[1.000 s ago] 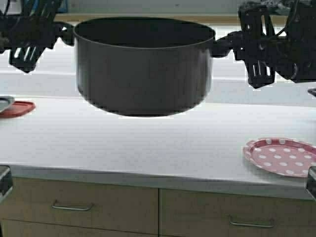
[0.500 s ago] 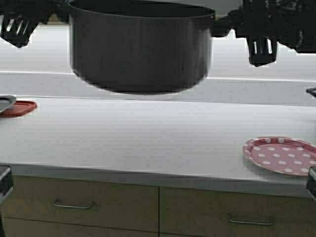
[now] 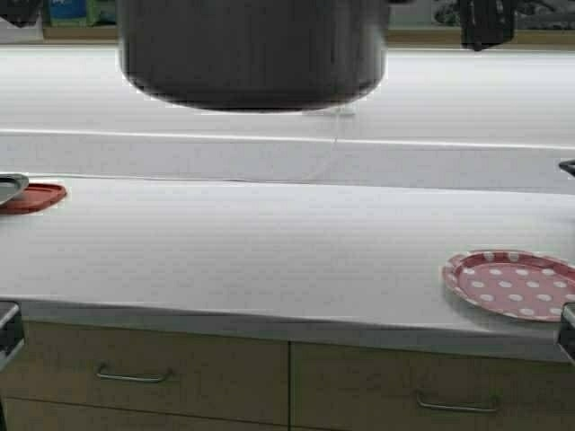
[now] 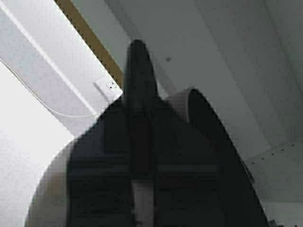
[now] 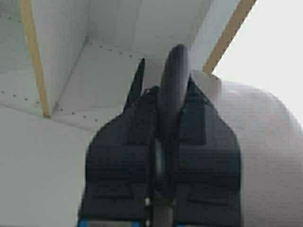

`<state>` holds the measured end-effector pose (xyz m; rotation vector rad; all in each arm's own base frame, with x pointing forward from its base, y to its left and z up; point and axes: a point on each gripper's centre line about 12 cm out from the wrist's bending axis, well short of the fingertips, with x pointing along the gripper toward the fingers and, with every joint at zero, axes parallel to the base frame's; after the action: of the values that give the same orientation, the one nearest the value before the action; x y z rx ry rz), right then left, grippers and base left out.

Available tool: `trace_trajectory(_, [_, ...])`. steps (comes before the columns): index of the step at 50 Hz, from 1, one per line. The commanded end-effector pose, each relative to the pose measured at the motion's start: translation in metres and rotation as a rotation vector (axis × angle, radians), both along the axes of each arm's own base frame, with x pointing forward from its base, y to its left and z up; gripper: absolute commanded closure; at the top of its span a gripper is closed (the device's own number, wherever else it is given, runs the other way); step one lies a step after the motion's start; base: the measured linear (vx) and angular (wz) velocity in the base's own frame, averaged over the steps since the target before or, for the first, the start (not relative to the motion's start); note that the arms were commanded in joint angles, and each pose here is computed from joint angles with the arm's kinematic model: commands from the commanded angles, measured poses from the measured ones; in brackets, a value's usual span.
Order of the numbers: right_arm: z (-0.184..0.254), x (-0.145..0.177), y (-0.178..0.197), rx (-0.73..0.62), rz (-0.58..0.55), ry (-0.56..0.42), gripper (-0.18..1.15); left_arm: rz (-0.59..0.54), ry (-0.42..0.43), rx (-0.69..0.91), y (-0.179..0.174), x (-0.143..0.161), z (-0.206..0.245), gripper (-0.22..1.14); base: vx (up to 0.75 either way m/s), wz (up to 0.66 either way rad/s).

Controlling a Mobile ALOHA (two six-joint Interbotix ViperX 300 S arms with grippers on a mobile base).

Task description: Open the cabinet, put the pot inside, then close it

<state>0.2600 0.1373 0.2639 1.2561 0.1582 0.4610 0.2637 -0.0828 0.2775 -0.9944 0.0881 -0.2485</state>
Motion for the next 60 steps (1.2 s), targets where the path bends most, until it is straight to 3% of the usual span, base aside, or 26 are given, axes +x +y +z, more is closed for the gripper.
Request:
trace_trajectory(1, [0.044, -0.008, 0.028, 0.000, 0.089, -0.109, 0.90, -0.111, -0.074, 0.057, -0.032, -0.003, 0.031, 0.89, 0.02, -0.01])
trace_trajectory(16, [0.073, -0.001, 0.032, 0.044, 0.083, -0.126, 0.90, -0.126, -0.082, 0.047, -0.038, 0.006, 0.062, 0.89, 0.02, -0.01])
trace_trajectory(49, [0.105, 0.007, 0.034, 0.115, 0.062, -0.156, 0.90, -0.089, -0.113, -0.058, -0.034, 0.009, 0.079, 0.89, 0.07, -0.03])
trace_trajectory(60, [0.123, 0.032, 0.028, 0.095, 0.014, -0.137, 0.90, -0.026, -0.164, -0.052, -0.020, 0.024, 0.105, 0.89, 0.12, -0.06])
